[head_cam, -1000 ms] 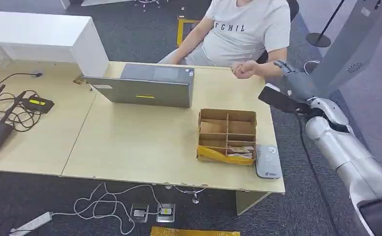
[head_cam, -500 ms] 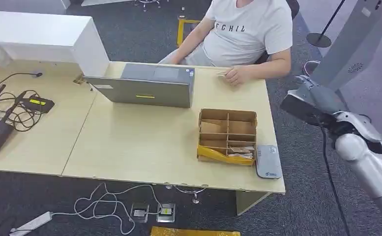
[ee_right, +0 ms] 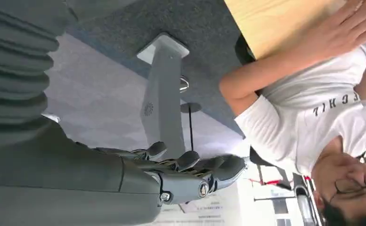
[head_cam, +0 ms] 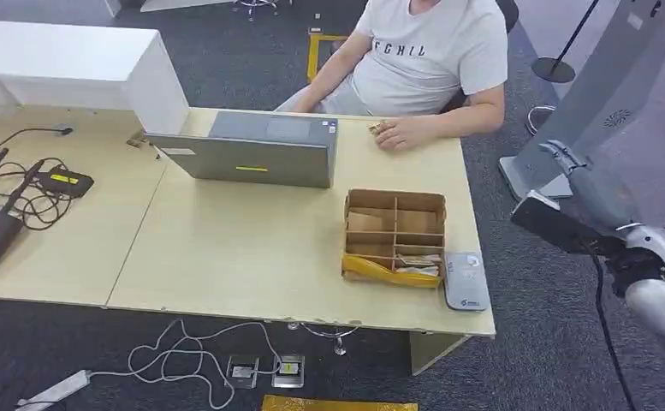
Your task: Pass the card to the sensor for recognition and then transmit it.
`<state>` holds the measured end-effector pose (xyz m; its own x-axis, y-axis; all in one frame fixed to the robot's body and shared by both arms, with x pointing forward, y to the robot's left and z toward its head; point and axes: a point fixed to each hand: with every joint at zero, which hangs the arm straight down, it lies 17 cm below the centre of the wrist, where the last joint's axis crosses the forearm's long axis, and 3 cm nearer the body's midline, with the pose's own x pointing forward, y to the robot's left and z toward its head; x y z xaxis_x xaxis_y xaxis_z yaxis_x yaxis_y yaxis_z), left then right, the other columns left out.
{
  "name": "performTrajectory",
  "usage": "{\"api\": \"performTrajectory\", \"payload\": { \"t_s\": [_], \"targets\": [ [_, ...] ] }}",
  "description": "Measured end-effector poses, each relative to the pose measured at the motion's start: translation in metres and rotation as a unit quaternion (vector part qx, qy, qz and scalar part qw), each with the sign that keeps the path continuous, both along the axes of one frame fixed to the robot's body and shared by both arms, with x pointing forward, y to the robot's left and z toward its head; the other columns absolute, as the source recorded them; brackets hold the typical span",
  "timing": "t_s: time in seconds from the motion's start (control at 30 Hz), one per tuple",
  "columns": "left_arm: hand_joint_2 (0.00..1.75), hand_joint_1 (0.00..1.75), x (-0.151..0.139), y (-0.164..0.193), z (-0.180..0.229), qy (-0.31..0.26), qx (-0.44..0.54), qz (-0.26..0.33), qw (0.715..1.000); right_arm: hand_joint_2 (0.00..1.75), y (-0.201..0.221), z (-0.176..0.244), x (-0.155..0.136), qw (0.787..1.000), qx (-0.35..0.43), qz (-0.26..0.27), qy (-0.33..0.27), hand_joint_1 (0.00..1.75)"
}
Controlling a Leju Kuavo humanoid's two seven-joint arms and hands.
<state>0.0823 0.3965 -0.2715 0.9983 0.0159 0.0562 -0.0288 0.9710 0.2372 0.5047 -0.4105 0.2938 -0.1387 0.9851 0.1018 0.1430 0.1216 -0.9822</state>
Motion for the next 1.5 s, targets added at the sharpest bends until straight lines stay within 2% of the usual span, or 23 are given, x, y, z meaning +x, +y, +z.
{"api": "performTrajectory", "payload": {
  "t_s": [0.2, 0.33, 0.77, 1.1, 1.5],
  "targets": [
    [0.00, 0.00, 0.000, -0.002, 0.000, 0.007, 0.007, 0.012, 1.000, 1.75, 0.026, -0.035, -0.023, 0.999, 0.004, 0.022, -0.031, 0.00],
    [0.00, 0.00, 0.001, -0.004, 0.000, 0.006, 0.006, 0.012, 1.000, 1.75, 0.041, -0.055, -0.031, 0.999, 0.011, 0.035, -0.022, 0.00],
    [0.00, 0.00, -0.001, -0.011, -0.001, 0.013, 0.007, 0.024, 1.000, 1.75, 0.078, -0.086, -0.042, 0.997, 0.037, 0.057, -0.040, 0.00],
    [0.00, 0.00, 0.001, -0.017, -0.002, 0.012, 0.003, 0.024, 1.000, 1.75, 0.113, -0.129, -0.043, 0.996, 0.067, 0.059, -0.016, 0.00],
    [0.00, 0.00, 0.001, -0.019, -0.002, 0.013, 0.002, 0.026, 1.000, 1.75, 0.140, -0.150, -0.042, 0.994, 0.086, 0.068, 0.000, 0.00]
  ]
}}
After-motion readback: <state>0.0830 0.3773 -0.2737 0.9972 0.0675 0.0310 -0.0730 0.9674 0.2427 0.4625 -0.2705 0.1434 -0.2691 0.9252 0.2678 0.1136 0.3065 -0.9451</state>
